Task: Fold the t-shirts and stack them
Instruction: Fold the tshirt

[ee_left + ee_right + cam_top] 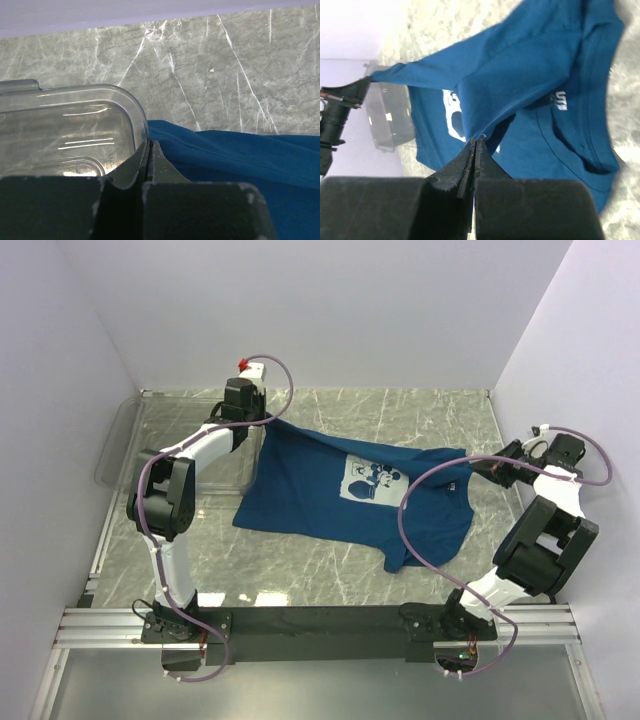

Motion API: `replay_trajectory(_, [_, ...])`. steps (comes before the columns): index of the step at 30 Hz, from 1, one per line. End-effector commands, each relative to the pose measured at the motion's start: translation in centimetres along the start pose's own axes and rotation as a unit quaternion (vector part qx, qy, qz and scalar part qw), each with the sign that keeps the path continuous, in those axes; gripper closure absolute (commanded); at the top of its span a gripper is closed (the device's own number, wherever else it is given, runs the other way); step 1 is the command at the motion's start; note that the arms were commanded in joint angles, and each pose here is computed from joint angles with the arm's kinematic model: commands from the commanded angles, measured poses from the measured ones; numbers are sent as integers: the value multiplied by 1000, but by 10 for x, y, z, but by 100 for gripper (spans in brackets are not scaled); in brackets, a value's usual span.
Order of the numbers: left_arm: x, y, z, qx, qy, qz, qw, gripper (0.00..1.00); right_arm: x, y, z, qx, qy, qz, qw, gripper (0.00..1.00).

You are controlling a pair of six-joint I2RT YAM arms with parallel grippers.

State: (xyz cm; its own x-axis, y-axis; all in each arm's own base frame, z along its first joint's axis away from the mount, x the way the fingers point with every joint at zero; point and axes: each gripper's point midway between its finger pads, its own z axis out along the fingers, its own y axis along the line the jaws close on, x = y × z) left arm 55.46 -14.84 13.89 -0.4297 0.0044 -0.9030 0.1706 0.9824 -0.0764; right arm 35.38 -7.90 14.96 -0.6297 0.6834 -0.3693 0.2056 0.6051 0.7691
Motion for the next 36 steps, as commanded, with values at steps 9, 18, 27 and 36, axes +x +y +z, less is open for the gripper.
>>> replay_trajectory(9, [-24, -5, -15, 1, -24, 22, 999, 100, 1, -18, -2, 24, 2, -17, 1000, 100])
replay_trajectory(18, [-28, -14, -27, 25, -18, 21, 999, 65, 6, -26, 0, 27, 11, -11, 1000, 100])
replay_trajectory(27, [-73, -24, -59, 48, -72, -4, 996, 41, 11, -32, 8, 27, 26, -4, 999, 99])
replay_trajectory(36, [-57, -26, -83, 55, -59, -41, 996, 38, 9, -25, 6, 20, 30, -11, 999, 97])
